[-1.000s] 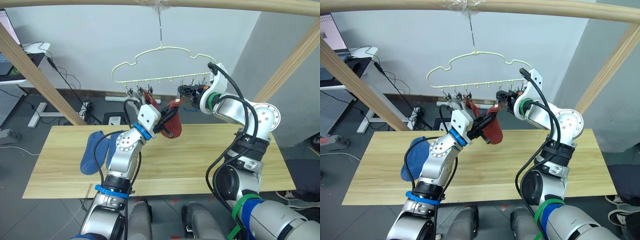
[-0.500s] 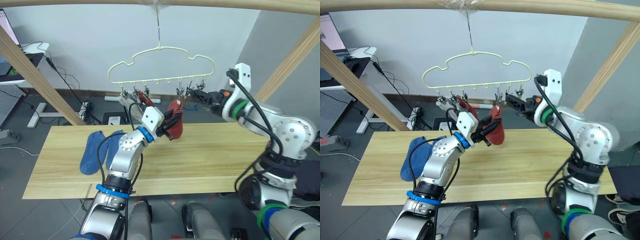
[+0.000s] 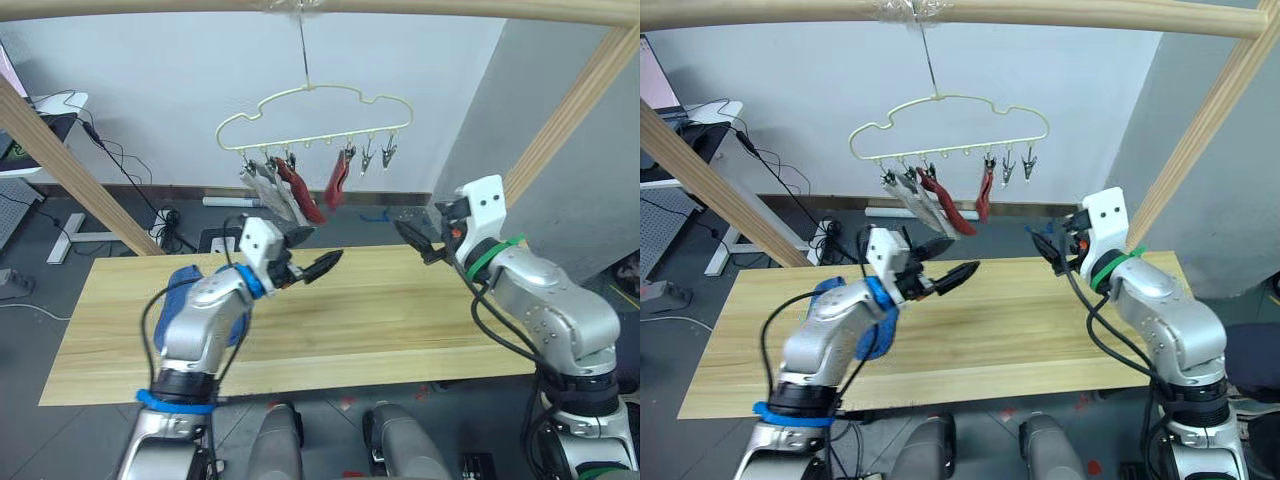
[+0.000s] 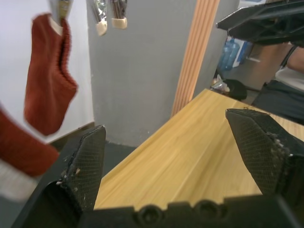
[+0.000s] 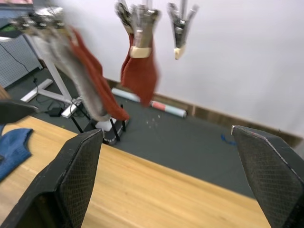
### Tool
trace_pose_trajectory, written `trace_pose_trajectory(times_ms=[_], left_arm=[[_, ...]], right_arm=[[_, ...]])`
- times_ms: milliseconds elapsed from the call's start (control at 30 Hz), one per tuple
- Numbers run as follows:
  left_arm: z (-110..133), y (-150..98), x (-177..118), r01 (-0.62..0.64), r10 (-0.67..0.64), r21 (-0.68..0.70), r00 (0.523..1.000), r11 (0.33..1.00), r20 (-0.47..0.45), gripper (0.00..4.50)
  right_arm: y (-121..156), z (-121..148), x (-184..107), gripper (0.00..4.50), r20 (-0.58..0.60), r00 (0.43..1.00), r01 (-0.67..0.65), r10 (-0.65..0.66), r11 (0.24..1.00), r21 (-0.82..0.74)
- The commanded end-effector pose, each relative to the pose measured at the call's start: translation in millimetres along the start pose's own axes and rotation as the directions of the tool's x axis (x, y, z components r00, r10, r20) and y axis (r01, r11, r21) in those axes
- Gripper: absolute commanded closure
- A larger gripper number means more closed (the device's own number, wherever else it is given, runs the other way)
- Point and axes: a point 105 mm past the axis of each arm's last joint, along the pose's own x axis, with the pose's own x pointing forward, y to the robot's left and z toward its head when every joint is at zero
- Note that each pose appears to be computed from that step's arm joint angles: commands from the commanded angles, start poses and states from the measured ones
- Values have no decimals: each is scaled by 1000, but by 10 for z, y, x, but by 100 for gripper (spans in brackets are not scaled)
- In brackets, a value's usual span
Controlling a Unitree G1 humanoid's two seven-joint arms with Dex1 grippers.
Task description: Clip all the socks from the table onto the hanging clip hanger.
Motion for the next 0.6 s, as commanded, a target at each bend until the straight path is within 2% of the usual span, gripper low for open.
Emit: trace_pose_trajectory(times_ms=[33, 200, 300, 600], left_arm=[[265, -104, -187, 76, -77, 3, 997, 997, 30, 0], [414, -147, -361, 78, -78, -27, 997, 997, 27, 0], [450, -177, -431, 73, -73, -18, 997, 997, 5, 0], [633, -224, -448, 23, -24, 11, 998, 1000, 56, 0]], right_arm=[[47, 158, 17, 56, 114, 992, 53, -45, 996, -66], [139, 199, 155, 226, 180, 980, 109, -88, 988, -111], [181, 223, 284, 226, 217, 969, 141, -118, 986, -92], [176, 264, 684, 226, 259, 944, 222, -203, 974, -46]])
